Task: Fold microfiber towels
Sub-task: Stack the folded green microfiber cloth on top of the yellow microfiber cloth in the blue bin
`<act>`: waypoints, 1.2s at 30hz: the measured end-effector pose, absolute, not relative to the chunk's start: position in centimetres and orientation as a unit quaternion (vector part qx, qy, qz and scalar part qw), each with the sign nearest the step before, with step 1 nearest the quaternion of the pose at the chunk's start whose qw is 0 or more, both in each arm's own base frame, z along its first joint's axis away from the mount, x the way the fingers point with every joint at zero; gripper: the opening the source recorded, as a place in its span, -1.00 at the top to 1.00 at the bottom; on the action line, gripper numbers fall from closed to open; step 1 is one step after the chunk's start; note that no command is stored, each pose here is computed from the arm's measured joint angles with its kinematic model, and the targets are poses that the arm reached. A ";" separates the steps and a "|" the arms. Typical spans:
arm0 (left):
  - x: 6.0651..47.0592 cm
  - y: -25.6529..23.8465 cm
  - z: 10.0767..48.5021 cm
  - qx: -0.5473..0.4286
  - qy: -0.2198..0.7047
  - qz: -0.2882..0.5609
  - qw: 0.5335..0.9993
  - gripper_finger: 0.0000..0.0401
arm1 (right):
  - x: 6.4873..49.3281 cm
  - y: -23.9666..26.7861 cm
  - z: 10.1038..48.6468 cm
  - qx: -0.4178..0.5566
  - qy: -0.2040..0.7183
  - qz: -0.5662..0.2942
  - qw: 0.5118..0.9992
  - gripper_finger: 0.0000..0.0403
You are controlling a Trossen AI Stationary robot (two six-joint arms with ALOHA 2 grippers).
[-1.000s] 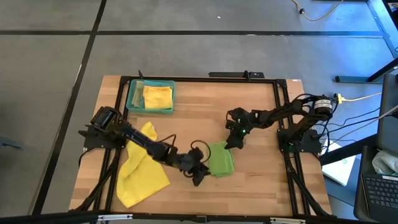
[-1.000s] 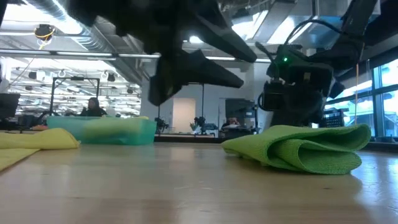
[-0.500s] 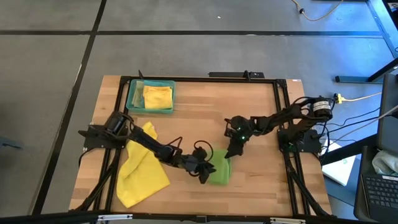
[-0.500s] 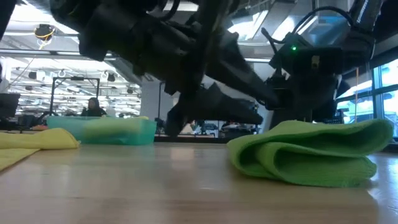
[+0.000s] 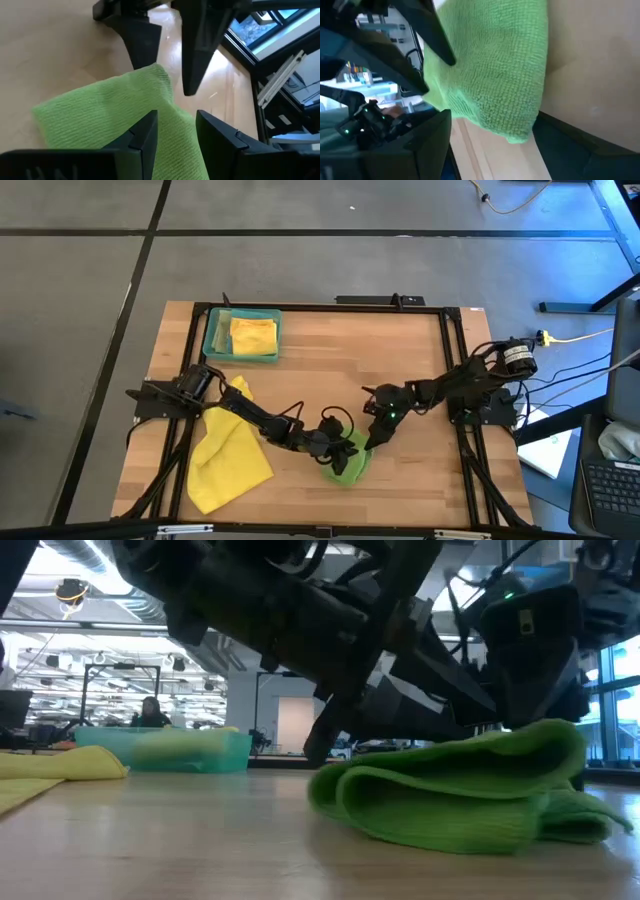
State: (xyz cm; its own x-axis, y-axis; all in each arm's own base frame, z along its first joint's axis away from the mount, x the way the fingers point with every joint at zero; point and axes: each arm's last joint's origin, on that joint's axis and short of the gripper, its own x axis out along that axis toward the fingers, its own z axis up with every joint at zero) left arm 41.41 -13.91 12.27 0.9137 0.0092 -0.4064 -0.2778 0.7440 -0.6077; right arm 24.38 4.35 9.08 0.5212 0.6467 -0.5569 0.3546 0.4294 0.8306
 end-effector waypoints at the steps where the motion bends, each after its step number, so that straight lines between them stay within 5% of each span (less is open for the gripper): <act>1: 41.5 -13.9 12.3 -0.350 0.192 0.078 0.914 0.37 | 24.3 4.8 9.1 0.526 0.474 0.099 0.699 -0.36; 9: 41.3 -14.2 12.3 -0.353 0.235 0.042 0.905 0.37 | 24.3 6.1 9.1 0.532 0.455 0.053 0.712 -0.28; 17: 37.7 -14.6 15.4 -0.262 0.395 0.016 0.880 0.37 | 24.3 6.1 9.1 0.528 0.454 0.054 0.716 -0.25; 25: 36.3 -16.7 18.6 -0.188 0.373 -0.082 0.905 0.37 | 24.3 6.1 9.1 0.520 0.453 0.058 0.722 -0.25; 36: 39.4 -17.0 11.4 -0.203 0.387 -0.037 0.899 0.37 | 24.3 6.2 9.1 0.525 0.451 0.052 0.720 -0.25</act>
